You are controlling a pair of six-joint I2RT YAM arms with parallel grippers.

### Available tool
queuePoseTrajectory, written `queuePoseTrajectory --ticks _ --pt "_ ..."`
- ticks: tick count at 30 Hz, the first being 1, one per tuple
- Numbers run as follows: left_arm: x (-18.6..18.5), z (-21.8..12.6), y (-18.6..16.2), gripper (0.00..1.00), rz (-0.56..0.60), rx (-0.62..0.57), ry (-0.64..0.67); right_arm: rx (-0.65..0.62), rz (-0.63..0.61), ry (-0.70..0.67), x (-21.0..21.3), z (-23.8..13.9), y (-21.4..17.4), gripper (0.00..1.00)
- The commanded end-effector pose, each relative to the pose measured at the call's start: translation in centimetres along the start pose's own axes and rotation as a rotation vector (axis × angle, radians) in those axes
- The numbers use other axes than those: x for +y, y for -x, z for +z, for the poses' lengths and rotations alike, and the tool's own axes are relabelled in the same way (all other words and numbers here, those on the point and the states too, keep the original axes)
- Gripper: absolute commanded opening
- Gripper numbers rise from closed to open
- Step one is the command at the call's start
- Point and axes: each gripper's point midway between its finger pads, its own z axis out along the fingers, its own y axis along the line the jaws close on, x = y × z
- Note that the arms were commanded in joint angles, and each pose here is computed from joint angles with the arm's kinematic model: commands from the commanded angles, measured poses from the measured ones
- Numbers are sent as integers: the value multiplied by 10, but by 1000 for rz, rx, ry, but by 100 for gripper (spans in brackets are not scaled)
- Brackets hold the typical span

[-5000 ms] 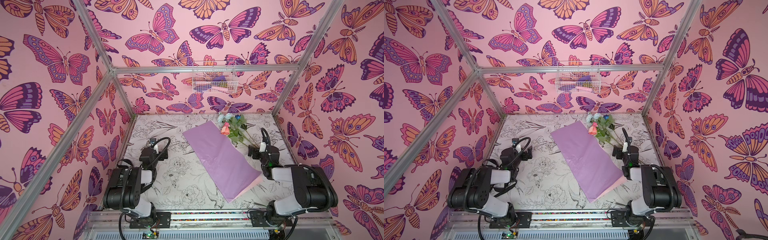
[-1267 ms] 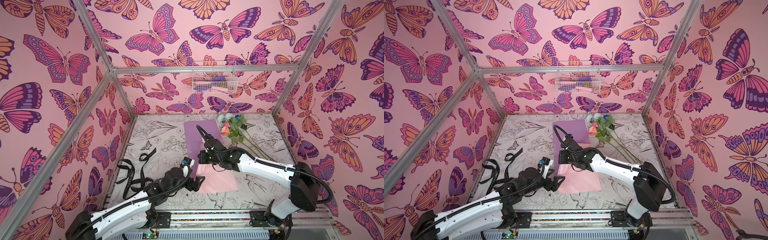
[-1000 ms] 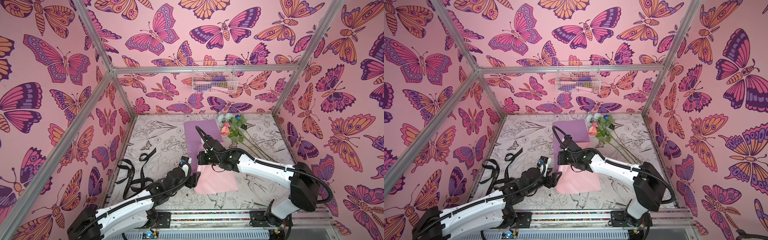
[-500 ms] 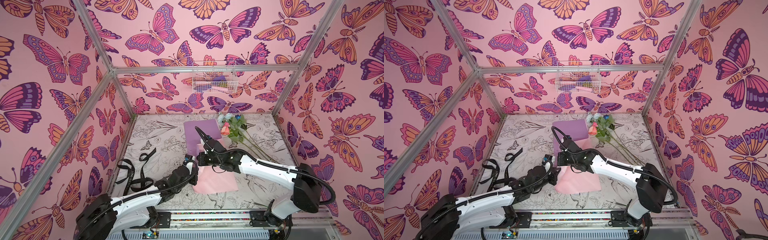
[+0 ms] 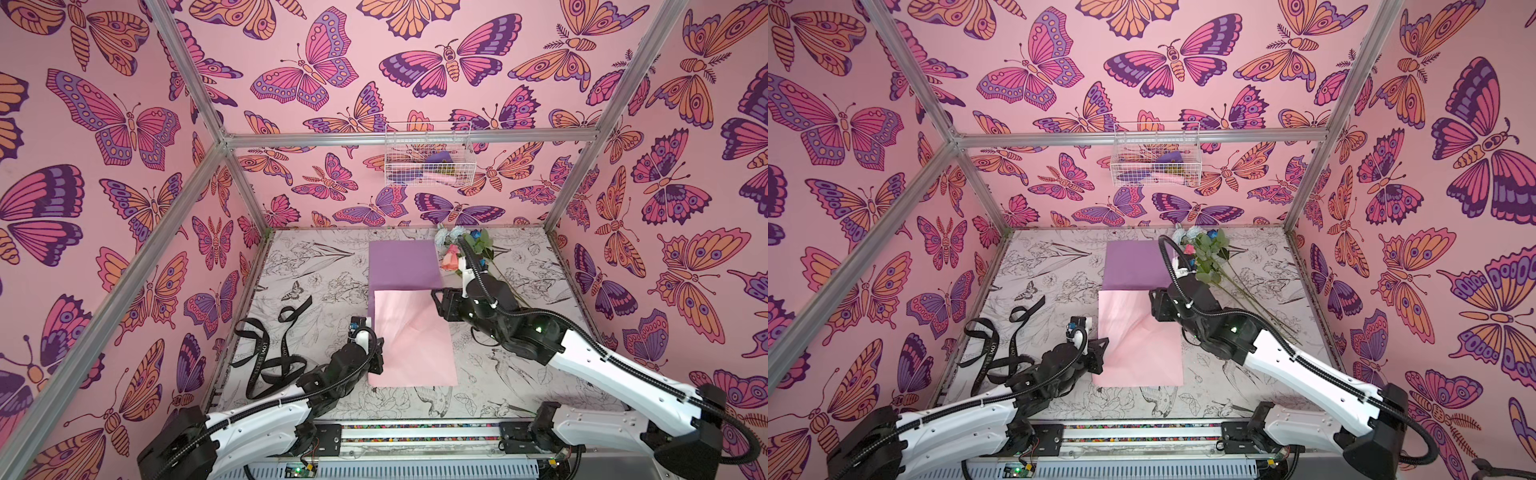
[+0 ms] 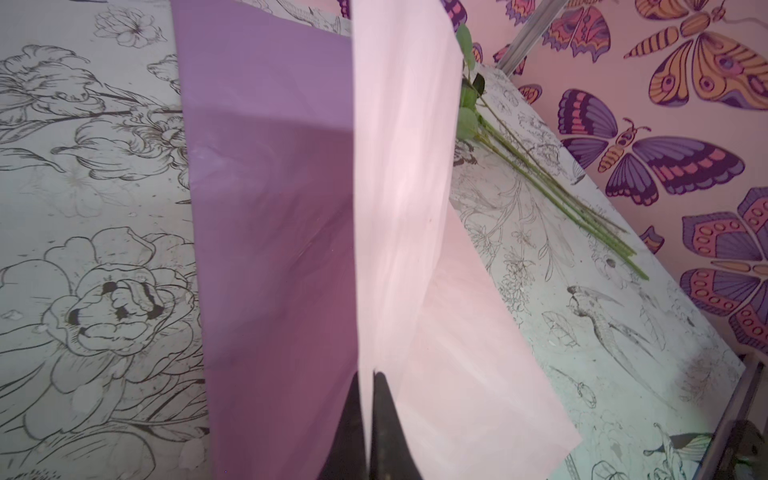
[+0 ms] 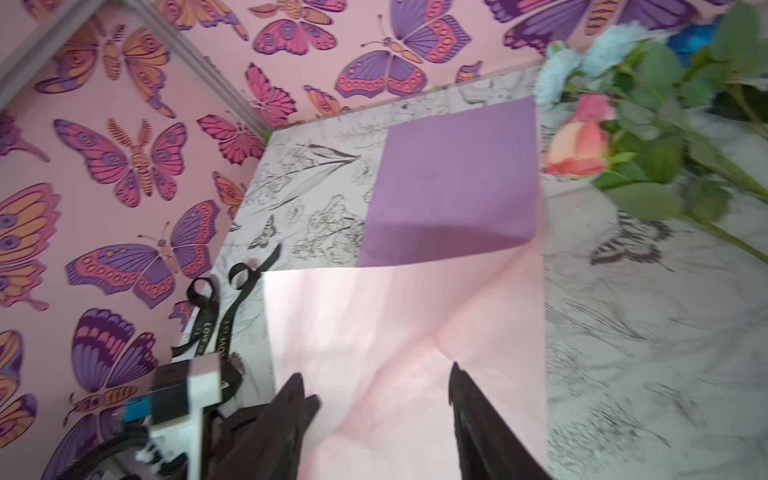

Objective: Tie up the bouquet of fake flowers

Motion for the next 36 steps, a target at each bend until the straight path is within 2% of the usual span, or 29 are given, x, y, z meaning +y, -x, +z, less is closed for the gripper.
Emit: queuePoseTrajectory --ticks 1,3,8,17,19,22,28,36 --pt "8 -4 10 0 -58 -63 21 100 36 -176 -52 17 -36 49" --pt "8 -6 13 0 -69 -73 19 154 38 -196 -60 29 -55 45" --pt "10 -7 16 0 -103 -79 14 273 6 -202 -62 65 -93 28" --pt "15 -11 16 0 -134 -92 22 403 -129 -229 -62 125 -129 25" --pt "21 -14 17 0 -144 -99 42 425 -157 -245 -65 136 -137 22" --pt "32 -19 16 0 -155 -104 90 448 -171 -269 -73 145 -149 21" --pt "60 -33 19 0 -172 -147 209 517 -161 -314 -88 152 -174 17" --pt "102 -57 23 0 -236 -239 390 592 -114 -381 -109 142 -200 14"
